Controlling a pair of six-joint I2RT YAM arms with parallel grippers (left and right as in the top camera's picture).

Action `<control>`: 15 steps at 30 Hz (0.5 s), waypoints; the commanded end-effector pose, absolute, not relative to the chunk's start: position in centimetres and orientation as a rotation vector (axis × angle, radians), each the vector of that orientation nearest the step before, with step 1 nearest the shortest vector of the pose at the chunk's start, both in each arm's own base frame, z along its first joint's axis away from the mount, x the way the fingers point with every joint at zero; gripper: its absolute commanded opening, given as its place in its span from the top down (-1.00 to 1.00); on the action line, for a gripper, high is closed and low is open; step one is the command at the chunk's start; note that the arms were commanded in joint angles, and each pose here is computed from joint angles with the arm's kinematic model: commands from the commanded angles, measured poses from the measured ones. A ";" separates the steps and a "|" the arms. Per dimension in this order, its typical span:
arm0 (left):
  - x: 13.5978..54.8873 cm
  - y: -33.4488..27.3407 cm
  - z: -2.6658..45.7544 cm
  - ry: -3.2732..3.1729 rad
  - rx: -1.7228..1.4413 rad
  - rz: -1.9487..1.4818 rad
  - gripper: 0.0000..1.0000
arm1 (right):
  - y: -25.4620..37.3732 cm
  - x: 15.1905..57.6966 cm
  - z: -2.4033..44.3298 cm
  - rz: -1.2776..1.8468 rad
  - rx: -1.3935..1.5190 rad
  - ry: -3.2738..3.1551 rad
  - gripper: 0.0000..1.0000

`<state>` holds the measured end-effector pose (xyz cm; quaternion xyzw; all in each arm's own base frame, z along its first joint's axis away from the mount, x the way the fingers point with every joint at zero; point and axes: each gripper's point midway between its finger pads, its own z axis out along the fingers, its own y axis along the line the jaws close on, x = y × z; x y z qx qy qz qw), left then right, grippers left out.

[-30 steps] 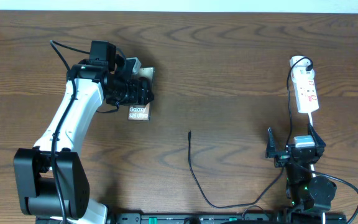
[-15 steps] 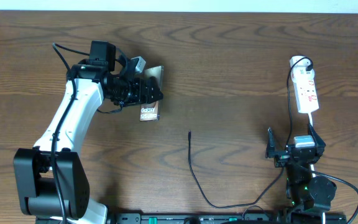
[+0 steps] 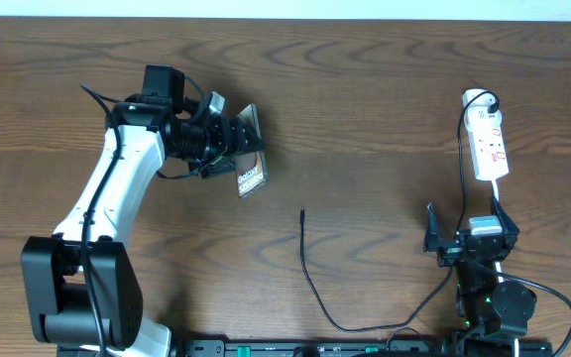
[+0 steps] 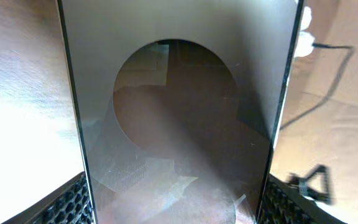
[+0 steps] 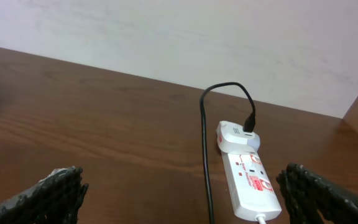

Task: Plug charger to phone and switch on socket
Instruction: 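Lift the phone with the left gripper and tilt it upright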

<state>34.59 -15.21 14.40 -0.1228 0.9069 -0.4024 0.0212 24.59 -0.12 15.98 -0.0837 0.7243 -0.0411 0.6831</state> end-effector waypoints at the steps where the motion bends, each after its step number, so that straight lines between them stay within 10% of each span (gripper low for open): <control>1: 33.6 -17.0 17.7 2.752 -0.469 -1.520 0.85 | -0.1 24.6 15.8 -0.081 -0.180 1.632 -0.99; 15: 32.5 -18.7 20.6 2.743 -1.013 -1.889 0.85 | 0.0 24.6 15.8 -0.080 -0.180 1.632 -0.99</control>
